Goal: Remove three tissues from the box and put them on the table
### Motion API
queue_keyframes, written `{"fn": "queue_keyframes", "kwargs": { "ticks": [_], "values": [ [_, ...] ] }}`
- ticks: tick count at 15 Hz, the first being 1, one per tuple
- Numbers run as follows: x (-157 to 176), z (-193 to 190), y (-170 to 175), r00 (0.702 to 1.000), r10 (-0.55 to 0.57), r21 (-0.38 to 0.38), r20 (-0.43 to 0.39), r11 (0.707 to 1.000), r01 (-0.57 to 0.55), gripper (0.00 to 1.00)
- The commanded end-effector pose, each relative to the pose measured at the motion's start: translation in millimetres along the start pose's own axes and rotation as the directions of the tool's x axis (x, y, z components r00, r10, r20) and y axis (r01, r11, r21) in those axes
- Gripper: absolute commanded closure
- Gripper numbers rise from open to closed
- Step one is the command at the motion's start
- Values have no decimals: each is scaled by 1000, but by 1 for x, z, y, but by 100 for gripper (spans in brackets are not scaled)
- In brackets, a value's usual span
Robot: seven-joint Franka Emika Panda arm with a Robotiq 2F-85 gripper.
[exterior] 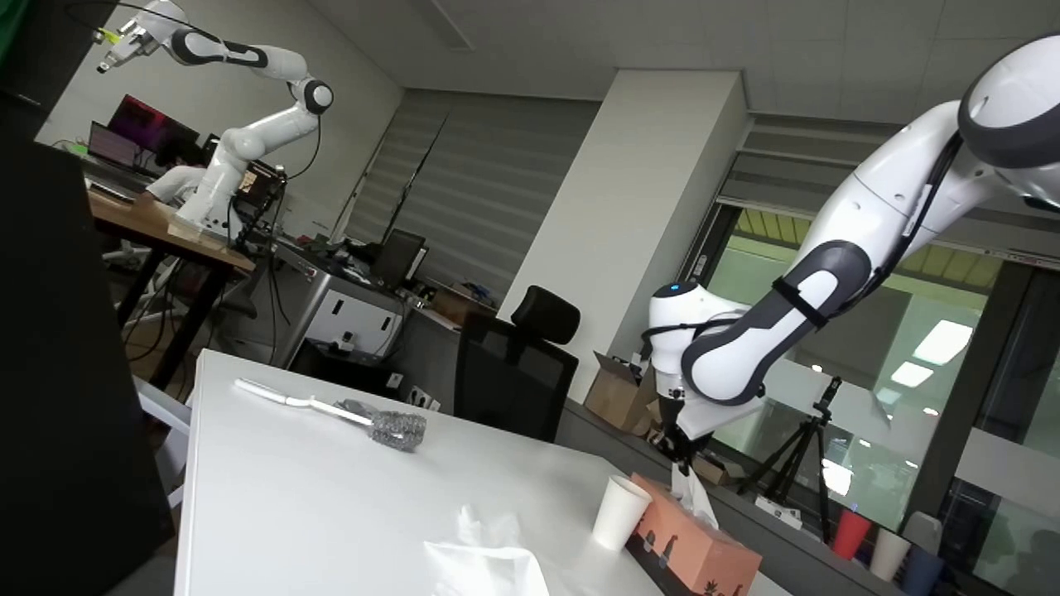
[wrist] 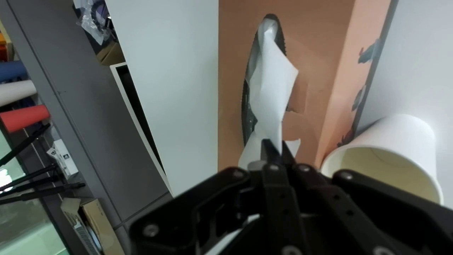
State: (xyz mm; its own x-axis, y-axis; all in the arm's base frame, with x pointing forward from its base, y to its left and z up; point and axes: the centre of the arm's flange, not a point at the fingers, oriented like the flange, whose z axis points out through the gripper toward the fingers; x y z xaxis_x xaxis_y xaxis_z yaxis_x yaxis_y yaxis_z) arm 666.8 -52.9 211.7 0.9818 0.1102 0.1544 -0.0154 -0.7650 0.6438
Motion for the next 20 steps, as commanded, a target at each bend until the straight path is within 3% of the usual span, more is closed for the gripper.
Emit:
{"fn": "queue_keyframes", "kwargs": {
  "ticks": [1, 7, 11, 16, 20],
  "values": [
    [15, -18, -1, 999, 53, 18, 10, 998, -53, 100],
    [37, -81, -17, 997, 70, 43, -33, 997, -69, 100],
    [43, -131, -50, 996, 23, 67, -91, 998, -17, 100],
    [24, -161, -145, 982, -143, 129, -125, 979, 159, 100],
    [-22, -163, -232, 932, -340, 157, -124, 921, 357, 100]
  ]
}}
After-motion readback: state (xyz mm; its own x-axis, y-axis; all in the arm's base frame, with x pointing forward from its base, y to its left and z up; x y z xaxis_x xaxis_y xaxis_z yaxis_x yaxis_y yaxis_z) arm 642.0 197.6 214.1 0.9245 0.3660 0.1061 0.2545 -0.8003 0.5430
